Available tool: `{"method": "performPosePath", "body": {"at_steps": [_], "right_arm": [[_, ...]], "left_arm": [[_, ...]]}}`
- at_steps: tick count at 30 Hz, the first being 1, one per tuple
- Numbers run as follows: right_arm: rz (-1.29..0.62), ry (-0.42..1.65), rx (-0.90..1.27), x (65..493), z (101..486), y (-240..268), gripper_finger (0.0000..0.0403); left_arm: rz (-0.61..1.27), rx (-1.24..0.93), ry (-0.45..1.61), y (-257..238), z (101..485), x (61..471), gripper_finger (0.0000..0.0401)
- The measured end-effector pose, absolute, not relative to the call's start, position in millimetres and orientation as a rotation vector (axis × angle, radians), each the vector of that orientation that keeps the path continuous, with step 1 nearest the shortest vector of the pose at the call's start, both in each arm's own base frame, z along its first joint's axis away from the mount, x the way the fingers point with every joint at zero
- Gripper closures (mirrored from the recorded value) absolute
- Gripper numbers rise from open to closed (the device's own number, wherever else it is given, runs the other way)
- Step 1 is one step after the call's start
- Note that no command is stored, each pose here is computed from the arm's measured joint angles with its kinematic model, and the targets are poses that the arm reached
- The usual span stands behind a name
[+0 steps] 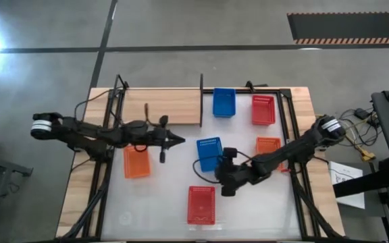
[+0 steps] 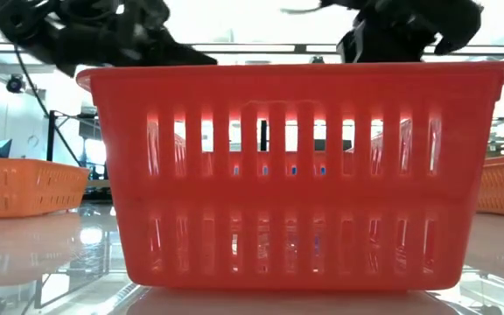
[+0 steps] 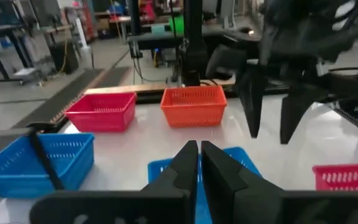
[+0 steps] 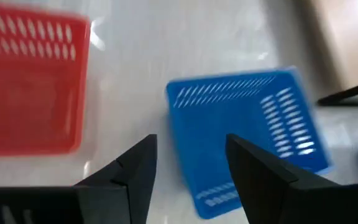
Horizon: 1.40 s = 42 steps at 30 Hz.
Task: Stack baskets on shelf by color
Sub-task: Stack the bottom blue bin on top of the top blue bins
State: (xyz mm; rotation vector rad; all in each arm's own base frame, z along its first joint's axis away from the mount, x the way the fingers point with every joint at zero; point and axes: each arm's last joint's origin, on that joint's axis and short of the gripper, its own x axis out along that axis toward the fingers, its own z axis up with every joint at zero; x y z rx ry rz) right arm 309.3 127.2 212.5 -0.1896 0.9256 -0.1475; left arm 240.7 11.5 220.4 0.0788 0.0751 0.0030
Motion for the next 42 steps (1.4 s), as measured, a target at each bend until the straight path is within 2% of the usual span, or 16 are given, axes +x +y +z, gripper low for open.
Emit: {"method": "performPosePath", "body": {"at_steps": [5, 12, 21, 26, 32, 38, 42], "right_arm": [[-0.102, 1.053, -0.175, 328, 195, 126, 0.0243], [-0.182, 1.215, -0.266, 342, 168, 116, 0.0282], [-0.174, 1.303, -0.332, 352, 162, 118, 0.0387], [-0.178, 1.297, -0.322, 346, 185, 120, 0.0394], [-0.236, 1.261, -0.297, 317, 236, 106, 0.0394], [-0.288, 1.181, -0.28, 297, 285, 55, 0.0394], [-0.285, 1.198, -0.252, 292, 300, 1, 0.0394]], "left_arm": [[0.004, 0.08, 0.046, 11, 211, 224, 0.0397], [0.003, 0.081, 0.05, 10, 206, 216, 0.0397], [0.001, 0.081, 0.059, 10, 204, 217, 0.0397], [0.0, 0.081, 0.059, 10, 204, 217, 0.0397], [0.0, 0.081, 0.061, 10, 204, 217, 0.0397], [0.001, 0.081, 0.06, 10, 204, 217, 0.0397], [0.001, 0.081, 0.059, 10, 204, 217, 0.0397]]}}
